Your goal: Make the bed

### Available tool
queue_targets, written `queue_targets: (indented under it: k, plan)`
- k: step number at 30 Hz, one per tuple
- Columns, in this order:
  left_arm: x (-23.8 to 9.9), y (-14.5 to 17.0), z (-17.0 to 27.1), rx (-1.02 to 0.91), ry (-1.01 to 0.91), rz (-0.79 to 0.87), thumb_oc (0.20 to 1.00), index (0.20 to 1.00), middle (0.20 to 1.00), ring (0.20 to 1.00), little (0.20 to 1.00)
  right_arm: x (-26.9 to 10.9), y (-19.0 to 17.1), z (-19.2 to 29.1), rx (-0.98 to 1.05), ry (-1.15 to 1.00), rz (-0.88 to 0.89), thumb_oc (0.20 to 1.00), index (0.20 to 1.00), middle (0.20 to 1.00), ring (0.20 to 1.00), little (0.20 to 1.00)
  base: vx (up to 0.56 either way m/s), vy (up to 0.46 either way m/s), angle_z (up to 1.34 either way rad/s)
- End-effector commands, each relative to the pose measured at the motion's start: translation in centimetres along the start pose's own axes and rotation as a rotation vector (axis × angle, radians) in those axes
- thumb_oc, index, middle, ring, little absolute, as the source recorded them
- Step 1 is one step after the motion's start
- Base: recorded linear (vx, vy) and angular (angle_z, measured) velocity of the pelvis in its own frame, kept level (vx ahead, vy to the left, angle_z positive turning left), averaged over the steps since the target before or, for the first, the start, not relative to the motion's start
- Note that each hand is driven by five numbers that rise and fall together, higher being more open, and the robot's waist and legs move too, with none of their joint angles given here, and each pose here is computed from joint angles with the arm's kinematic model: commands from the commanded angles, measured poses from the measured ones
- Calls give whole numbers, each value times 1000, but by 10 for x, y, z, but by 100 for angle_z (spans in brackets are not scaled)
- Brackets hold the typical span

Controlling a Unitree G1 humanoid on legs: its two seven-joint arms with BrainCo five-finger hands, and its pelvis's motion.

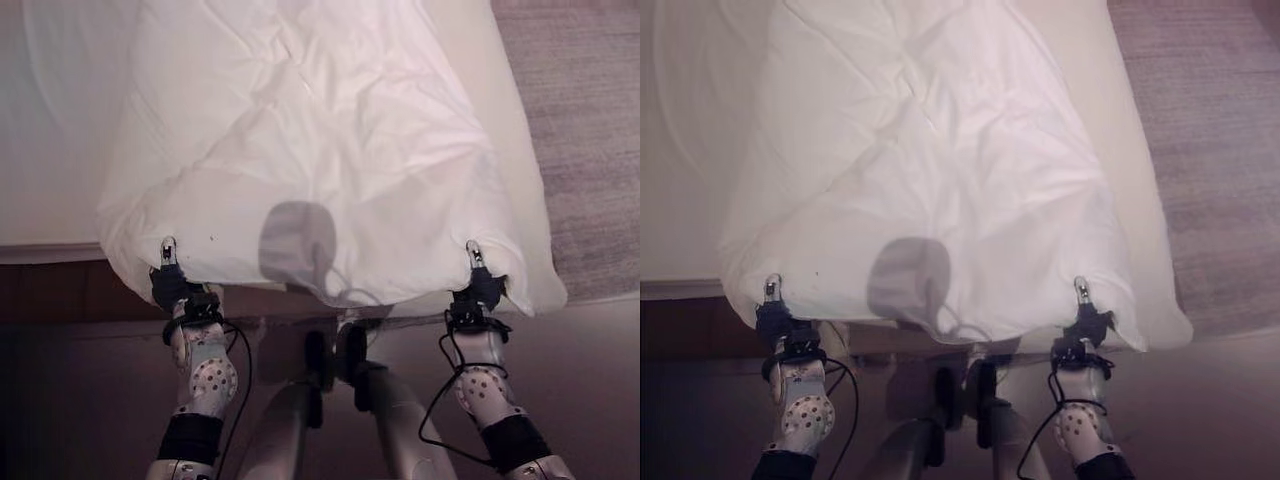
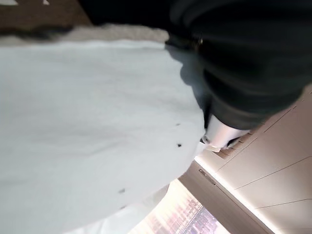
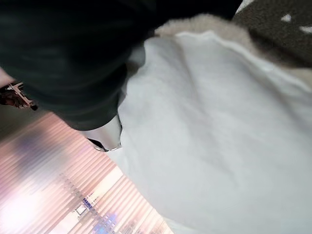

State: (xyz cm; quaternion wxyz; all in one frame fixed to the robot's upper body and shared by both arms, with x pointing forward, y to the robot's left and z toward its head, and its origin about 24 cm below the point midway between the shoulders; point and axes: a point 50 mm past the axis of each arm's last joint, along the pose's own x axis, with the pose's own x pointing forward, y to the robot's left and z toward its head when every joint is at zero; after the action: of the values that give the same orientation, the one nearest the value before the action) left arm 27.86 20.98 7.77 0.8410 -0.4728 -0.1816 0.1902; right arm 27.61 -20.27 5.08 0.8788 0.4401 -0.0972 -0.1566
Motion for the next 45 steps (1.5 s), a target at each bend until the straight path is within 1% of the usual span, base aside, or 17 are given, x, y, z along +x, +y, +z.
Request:
queue_targets:
  k: [1,2,6,12,13,14,17,18,23,28,30,33,34,37,42,45]
  plan:
    - [-3,-12,15,-30,-77,-98,200,200,200,200,200,4,6,23,-83,-95,81,200,200,200,200,200,-1,-14,68]
    - [-4,-9,16,-33,-78,-86,200,200,200,200,200,4,7,22,-80,-92,82,200,200,200,200,200,-39,44,18]
    - [-4,-13,32,-12,-137,-129,200,200,200,200,200,5,12,22,-74,-94,116,200,200,200,200,200,-33,116,8]
    - [0,-19,37,0,-166,-154,200,200,200,200,200,3,10,7,-29,-57,63,200,200,200,200,200,-8,464,4]
    - [4,-24,38,9,-161,-183,200,200,200,200,200,1,10,8,-11,-66,62,200,200,200,200,200,-5,754,-20]
    - [5,-31,34,60,-135,-237,200,200,200,200,200,-2,8,7,-11,-70,43,200,200,200,200,200,44,887,-30]
    - [4,-22,39,98,-140,-230,200,200,200,200,200,-4,11,3,-12,-43,73,200,200,200,200,200,92,749,28]
    - [4,-18,49,131,-173,-229,200,200,200,200,200,-3,18,-2,-37,-22,115,200,200,200,200,200,66,577,48]
    - [5,-15,59,162,-209,-212,200,200,200,200,200,-3,15,-1,-19,-16,123,200,200,200,200,200,9,414,-34]
    - [2,-12,50,180,-182,-182,200,200,200,200,200,-8,10,3,-79,-14,149,200,200,200,200,200,16,150,-19]
    - [2,-6,43,174,-159,-148,200,200,200,200,200,-8,11,5,-131,-15,163,200,200,200,200,200,-7,-15,9]
    - [0,-1,37,151,-131,-120,200,200,200,200,200,-9,6,6,-136,-14,146,200,200,200,200,200,11,-14,-19]
    - [-2,4,32,108,-116,-90,200,200,200,200,200,-5,5,13,-171,-37,140,200,200,200,200,200,16,-34,-1]
    - [-7,13,21,95,-64,-59,200,200,200,200,200,-4,-3,23,-198,-77,101,200,200,200,200,200,77,-105,-28]
    - [-10,12,14,64,-34,-62,200,200,200,200,200,1,-11,40,-224,-149,58,200,200,200,200,200,12,-51,18]
    - [-10,11,16,70,-40,-66,200,200,200,200,200,2,-11,41,-226,-153,57,200,200,200,200,200,22,24,15]
